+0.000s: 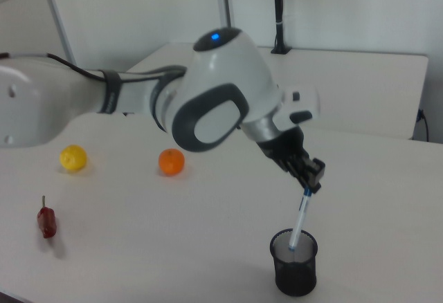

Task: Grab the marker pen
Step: 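Lift the marker up out of the pen cup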

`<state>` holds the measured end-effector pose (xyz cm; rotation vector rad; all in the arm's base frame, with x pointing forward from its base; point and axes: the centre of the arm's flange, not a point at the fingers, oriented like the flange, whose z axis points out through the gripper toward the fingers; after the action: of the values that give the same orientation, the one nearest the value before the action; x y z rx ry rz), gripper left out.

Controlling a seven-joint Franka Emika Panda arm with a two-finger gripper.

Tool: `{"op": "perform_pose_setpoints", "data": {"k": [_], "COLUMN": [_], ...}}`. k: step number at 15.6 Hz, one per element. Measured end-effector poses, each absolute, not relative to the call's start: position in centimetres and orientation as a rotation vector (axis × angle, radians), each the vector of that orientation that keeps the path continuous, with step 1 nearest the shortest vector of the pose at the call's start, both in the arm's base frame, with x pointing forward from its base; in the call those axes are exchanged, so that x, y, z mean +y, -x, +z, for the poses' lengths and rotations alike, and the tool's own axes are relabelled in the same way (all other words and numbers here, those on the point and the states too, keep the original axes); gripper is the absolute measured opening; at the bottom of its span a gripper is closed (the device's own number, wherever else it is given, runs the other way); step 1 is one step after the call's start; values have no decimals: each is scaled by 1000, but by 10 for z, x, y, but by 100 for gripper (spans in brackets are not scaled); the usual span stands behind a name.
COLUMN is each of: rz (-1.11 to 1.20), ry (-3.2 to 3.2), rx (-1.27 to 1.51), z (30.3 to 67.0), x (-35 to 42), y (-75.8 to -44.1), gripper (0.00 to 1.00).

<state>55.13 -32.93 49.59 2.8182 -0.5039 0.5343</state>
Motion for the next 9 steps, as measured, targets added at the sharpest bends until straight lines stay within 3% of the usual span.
{"op": "perform_pose_setpoints", "data": {"k": [5, 9], "rz": [640, 635], "ry": [-2808, -2874], "rx": [-493, -391], "z": [572, 594], "x": [-310, -257], "y": [-533, -543], "gripper": [19, 19]}}
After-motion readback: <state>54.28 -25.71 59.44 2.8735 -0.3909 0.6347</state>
